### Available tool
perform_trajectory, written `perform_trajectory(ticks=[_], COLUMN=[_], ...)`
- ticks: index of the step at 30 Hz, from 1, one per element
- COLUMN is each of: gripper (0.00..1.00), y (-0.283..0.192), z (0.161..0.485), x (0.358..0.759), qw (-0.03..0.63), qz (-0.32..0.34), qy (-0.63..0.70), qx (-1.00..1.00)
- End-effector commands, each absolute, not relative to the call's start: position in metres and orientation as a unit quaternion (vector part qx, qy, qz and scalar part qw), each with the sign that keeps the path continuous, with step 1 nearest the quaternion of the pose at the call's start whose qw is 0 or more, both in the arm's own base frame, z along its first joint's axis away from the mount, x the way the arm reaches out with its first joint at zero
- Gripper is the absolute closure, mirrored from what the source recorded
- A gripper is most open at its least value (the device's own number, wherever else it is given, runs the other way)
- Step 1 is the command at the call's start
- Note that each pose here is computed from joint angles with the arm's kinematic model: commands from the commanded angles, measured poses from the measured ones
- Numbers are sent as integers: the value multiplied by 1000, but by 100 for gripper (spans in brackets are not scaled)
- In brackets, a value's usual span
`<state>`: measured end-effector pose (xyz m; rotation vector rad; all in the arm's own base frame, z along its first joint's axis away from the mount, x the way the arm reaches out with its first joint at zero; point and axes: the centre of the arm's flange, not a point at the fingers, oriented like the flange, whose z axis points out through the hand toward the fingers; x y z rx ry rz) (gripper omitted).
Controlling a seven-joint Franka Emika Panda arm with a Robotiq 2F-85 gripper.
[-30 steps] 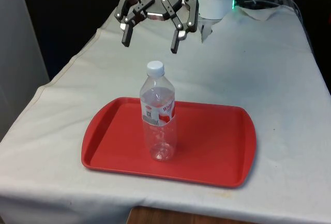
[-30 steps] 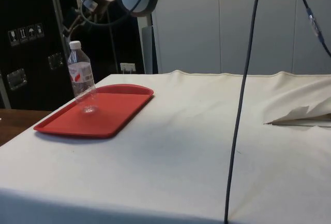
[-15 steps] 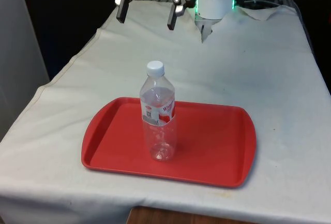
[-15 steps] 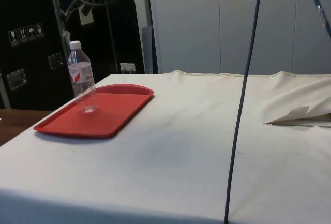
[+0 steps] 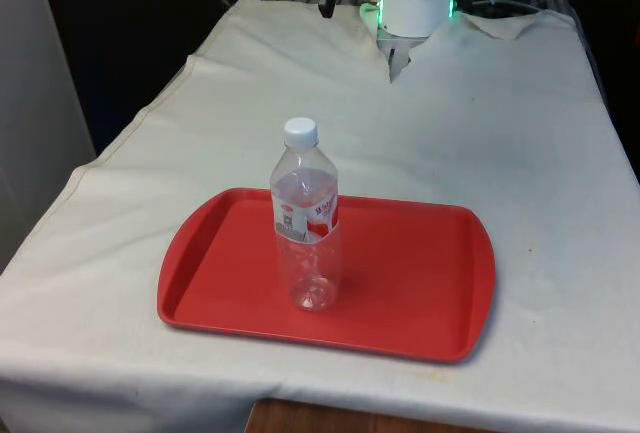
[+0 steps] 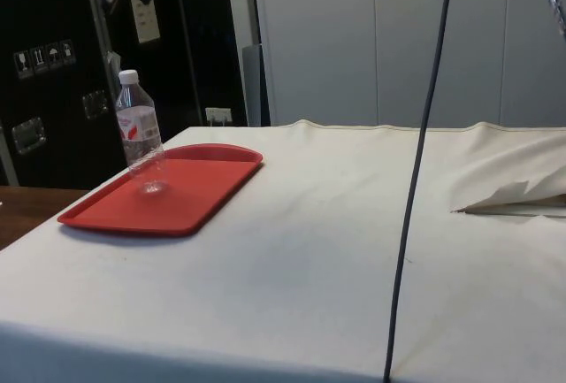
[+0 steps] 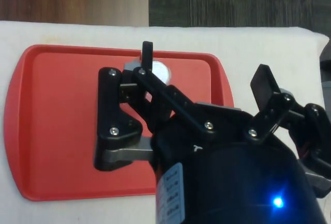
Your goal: Place the bottle upright on the tray.
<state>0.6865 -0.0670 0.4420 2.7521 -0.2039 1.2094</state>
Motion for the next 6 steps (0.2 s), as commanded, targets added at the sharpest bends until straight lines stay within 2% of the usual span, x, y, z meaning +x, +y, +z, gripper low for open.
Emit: perform_trajectory(ticks=[1, 6], gripper=[0, 0], y=[-66, -68], z=[447, 454], x=[685, 684], qw=[62, 64], qz=[397, 399], qy=[-72, -74], qx=[913, 912])
